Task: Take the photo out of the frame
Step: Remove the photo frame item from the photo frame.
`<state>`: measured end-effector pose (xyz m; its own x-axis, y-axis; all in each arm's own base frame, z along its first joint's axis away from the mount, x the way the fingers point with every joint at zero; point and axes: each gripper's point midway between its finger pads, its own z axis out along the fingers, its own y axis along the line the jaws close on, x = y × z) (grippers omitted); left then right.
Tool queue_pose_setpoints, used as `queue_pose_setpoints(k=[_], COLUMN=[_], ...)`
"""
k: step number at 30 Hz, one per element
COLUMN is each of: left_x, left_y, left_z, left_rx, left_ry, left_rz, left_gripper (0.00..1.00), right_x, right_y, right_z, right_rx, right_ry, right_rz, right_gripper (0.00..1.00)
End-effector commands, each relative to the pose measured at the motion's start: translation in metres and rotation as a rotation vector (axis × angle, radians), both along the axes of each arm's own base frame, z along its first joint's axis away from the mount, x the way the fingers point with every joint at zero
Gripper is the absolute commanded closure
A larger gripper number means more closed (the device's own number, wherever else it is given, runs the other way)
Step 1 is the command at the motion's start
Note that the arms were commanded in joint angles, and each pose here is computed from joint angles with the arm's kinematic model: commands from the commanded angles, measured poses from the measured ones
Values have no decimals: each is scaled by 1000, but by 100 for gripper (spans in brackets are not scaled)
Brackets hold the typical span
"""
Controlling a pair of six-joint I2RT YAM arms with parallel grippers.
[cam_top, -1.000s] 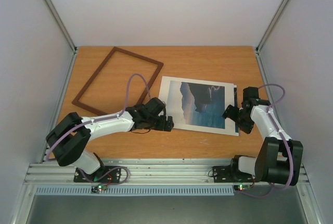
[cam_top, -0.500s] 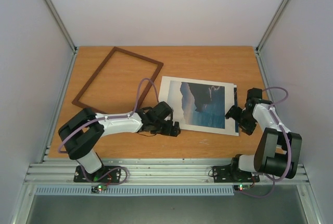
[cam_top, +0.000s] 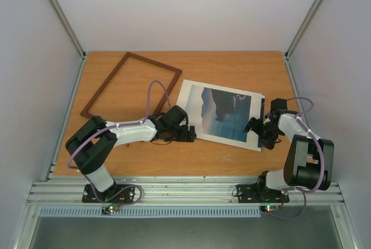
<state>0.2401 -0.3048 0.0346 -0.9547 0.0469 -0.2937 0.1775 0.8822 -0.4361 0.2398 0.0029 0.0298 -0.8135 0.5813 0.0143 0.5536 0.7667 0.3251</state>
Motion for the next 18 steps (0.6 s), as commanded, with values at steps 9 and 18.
queue_pose_setpoints(k=[9, 18], left_x=[37, 69], left_y=[33, 36], left_z=[-33, -32], left_rx=[160, 201], left_ry=[-6, -40], left_rz=[65, 79], left_gripper=[3, 3], right_x=[3, -8], right_y=[10, 21], right_z=[18, 13], right_rx=[-17, -51], right_ry=[-53, -40], right_rz=[68, 68], right_gripper=[1, 1])
